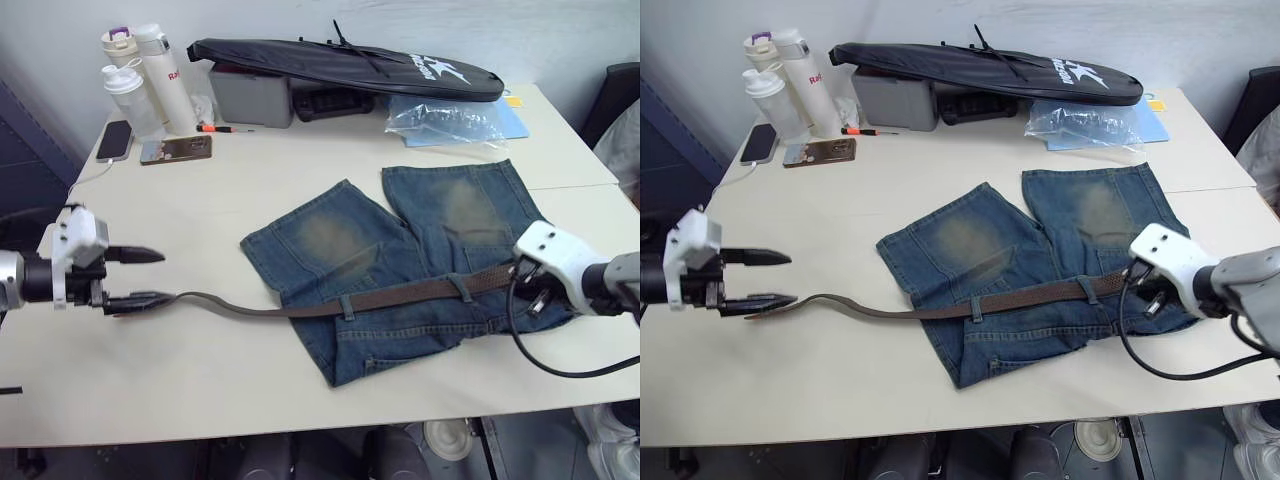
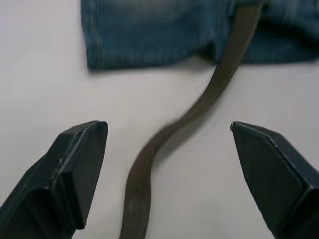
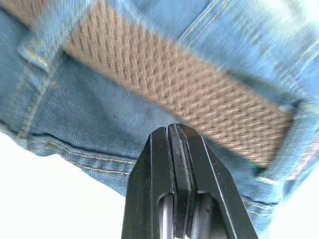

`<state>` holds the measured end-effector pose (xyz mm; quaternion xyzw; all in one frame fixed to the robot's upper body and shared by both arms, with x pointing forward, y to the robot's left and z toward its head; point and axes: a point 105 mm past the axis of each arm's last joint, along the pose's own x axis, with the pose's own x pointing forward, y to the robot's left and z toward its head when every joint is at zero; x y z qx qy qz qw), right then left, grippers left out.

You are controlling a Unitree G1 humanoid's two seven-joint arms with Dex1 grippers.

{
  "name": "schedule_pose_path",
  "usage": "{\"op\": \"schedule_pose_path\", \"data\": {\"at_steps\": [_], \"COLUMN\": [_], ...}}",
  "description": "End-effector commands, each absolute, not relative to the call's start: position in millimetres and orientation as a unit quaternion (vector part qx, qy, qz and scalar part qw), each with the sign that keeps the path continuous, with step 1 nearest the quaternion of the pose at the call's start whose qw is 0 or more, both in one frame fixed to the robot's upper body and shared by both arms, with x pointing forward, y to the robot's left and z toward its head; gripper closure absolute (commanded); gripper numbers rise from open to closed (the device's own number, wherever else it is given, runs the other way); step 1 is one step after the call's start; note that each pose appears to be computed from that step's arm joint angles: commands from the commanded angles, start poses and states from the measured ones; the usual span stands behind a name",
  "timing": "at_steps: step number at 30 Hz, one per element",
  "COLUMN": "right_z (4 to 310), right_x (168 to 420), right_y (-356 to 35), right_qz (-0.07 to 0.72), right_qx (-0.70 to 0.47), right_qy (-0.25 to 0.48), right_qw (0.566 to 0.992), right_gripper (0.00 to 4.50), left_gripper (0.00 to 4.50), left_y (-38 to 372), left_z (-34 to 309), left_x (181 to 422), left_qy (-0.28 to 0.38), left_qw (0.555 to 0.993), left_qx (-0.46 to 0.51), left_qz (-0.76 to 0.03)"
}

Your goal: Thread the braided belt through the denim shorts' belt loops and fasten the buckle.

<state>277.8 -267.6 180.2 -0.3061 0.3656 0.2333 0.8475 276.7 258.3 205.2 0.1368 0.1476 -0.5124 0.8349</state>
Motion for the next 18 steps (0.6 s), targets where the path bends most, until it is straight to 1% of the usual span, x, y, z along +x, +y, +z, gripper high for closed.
{"op": "schedule_pose_path", "data": {"at_steps": [1,3,7,8,10,13,15,18], "right_z": [207.6,210.0,211.8,211.9,215.8,220.4,224.3,226.6], "right_x": [272.2,267.5,247.9,243.8,234.9,217.4,204.6,190.2], "right_y": [-248.7,-242.8,-228.2,-225.6,-226.8,-231.6,-237.3,-241.7], "right_qz": [0.275,0.289,0.335,0.343,0.336,0.328,0.314,0.295], "right_qx": [-0.302,-0.291,-0.276,-0.273,-0.254,-0.241,-0.233,-0.23], "right_qy": [0.315,0.308,0.303,0.303,0.303,0.314,0.322,0.328], "right_qw": [0.856,0.858,0.849,0.846,0.854,0.858,0.862,0.868], "right_gripper": [4.5,4.5,4.5,4.5,4.5,3.53,2.58,0.97], "left_gripper": [0.09,0.09,0.09,0.09,0.09,0.0,0.0,0.0], "left_y": [203.6,170.6,115.2,107.8,82.1,52.8,35.1,19.7], "left_z": [227.7,226.0,197.0,192.0,182.8,167.9,154.4,132.2], "left_x": [263.8,260.0,253.2,252.6,257.8,264.5,266.7,263.5], "left_qy": [0.122,0.114,0.113,0.112,0.097,0.077,0.058,0.036], "left_qw": [0.785,0.75,0.669,0.657,0.631,0.595,0.568,0.531], "left_qx": [0.076,0.082,0.157,0.171,0.189,0.225,0.258,0.28], "left_qz": [-0.603,-0.646,-0.717,-0.726,-0.746,-0.768,-0.779,-0.799]}}
